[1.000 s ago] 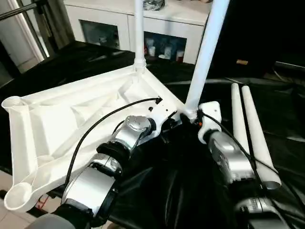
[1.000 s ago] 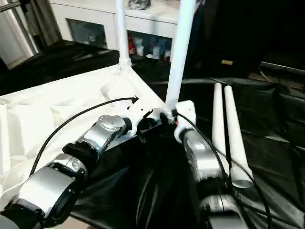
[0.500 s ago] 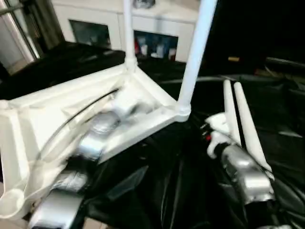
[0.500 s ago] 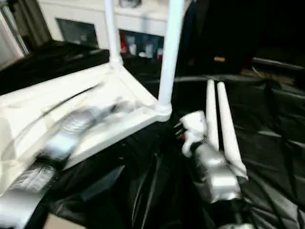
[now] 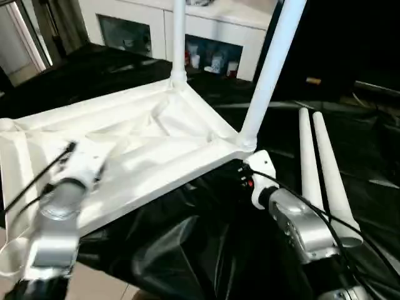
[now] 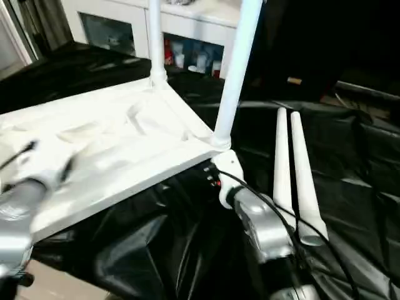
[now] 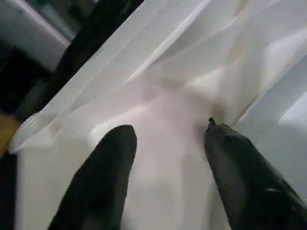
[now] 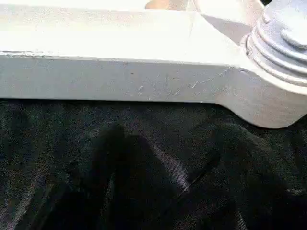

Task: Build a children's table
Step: Rotate table base

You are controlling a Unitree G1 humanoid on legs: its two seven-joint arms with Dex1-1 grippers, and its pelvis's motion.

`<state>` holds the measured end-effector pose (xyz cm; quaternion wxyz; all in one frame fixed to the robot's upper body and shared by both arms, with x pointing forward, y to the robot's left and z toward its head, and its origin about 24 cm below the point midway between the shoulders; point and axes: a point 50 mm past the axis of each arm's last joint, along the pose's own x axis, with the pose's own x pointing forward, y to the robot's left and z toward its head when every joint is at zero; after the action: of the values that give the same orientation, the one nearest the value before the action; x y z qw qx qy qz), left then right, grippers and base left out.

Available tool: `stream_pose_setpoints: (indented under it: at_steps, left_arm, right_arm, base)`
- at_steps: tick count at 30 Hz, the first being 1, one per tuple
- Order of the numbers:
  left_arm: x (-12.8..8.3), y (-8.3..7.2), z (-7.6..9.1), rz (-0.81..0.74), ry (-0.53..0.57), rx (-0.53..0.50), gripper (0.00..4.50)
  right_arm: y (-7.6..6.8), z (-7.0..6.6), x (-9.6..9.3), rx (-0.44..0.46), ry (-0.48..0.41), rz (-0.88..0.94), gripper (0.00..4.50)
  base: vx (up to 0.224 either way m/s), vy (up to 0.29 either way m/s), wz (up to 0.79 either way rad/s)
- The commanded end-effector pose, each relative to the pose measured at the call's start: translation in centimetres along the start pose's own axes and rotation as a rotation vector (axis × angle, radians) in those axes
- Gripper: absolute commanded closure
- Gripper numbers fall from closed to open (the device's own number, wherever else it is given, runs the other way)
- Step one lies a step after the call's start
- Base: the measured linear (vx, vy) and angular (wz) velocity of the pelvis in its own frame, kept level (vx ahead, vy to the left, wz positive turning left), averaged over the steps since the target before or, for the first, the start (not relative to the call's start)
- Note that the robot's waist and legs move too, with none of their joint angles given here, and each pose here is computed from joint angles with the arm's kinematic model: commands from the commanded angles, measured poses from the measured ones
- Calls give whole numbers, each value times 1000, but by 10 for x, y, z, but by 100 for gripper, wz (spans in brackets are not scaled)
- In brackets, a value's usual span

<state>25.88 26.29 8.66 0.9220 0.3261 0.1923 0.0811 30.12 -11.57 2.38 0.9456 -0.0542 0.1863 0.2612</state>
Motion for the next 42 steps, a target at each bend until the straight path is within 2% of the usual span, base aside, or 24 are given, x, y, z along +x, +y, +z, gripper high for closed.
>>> stream_pose_setpoints:
  at_steps: [1, 4, 6, 7, 11, 13, 16, 17, 19, 21, 22, 24, 25, 27, 28, 29, 30, 31, 33, 36, 37, 41, 42]
  left_arm:
    - [-6, 11, -6, 38, 46, 32, 148]
    - [-5, 18, -16, 31, 81, 66, 113]
    - [-3, 16, -17, -3, 86, 73, 103]
    - [-3, 16, -17, -3, 86, 73, 133]
    - [3, 8, -30, -138, 158, 101, 140]
    - [6, 8, -36, -190, 190, 120, 180]
    - [9, 6, -38, -268, 199, 141, 177]
    - [9, 6, -38, -268, 199, 141, 188]
    - [7, 1, -37, -386, 209, 136, 229]
    - [4, -2, -35, -467, 209, 135, 223]
    - [1, -5, -31, -517, 200, 117, 223]
    - [-10, -15, -19, -663, 156, 82, 261]
    - [-17, -22, -11, -768, 116, 96, 273]
    - [-25, -30, -7, -884, 108, 76, 269]
    - [-28, -34, -5, -931, 86, 83, 269]
    - [-30, -37, -3, -963, 71, 88, 290]
    - [-36, -47, 2, -1072, 36, 97, 310]
    - [-39, -52, 6, -1129, 3, 116, 310]
    - [-39, -60, 11, -1192, -34, 120, 302]
    - [-38, -72, 23, -1275, -85, 87, 357]
    - [-37, -74, 26, -1289, -94, 77, 352]
    - [-13, -94, 45, -1257, -149, 122, 347]
    - [-6, -98, 50, -1233, -163, 121, 374]
  right_arm:
    - [-2, -1, 2, -11, 26, -17, 95]
    - [1, -2, 4, -11, 28, -12, 95]
    - [2, -2, 5, -10, 31, -10, 95]
    - [2, -2, 5, -10, 31, -10, 95]
    - [6, -6, 8, -7, 45, -4, 95]
    - [7, -6, 8, -5, 48, -1, 95]
    - [7, -6, 10, -11, 50, 2, 95]
    - [7, -6, 10, -11, 50, 2, 95]
    - [6, -5, 14, -16, 52, 7, 95]
    - [6, -4, 16, -20, 53, 11, 95]
    - [6, -3, 17, -20, 54, 12, 95]
    - [6, -1, 20, -18, 53, 16, 95]
    - [6, 0, 22, -18, 52, 18, 95]
    - [7, 1, 23, -20, 50, 22, 95]
    - [7, 1, 24, -21, 50, 24, 95]
    - [7, 2, 24, -23, 49, 25, 95]
    - [7, 3, 25, -26, 47, 28, 95]
    - [7, 3, 26, -28, 45, 28, 95]
    - [5, 4, 26, -30, 43, 27, 95]
    - [2, 5, 26, -32, 40, 20, 95]
    - [1, 5, 26, -33, 39, 16, 95]
    - [-9, 8, 24, -41, 32, -22, 95]
    - [-11, 8, 23, -41, 30, -29, 95]
  base:
    - [0, 0, 0]
    - [0, 0, 0]
    - [0, 0, 0]
    - [0, 0, 0]
    - [0, 0, 0]
    - [0, 0, 0]
    - [0, 0, 0]
    - [0, 0, 0]
    - [0, 0, 0]
    - [0, 0, 0]
    - [0, 0, 0]
    - [0, 0, 0]
    - [0, 0, 0]
    - [0, 0, 0]
    - [0, 0, 0]
    - [0, 0, 0]
    - [0, 0, 0]
    - [0, 0, 0]
    - [0, 0, 0]
    - [0, 0, 0]
    - [0, 0, 0]
    - [0, 0, 0]
    - [0, 0, 0]
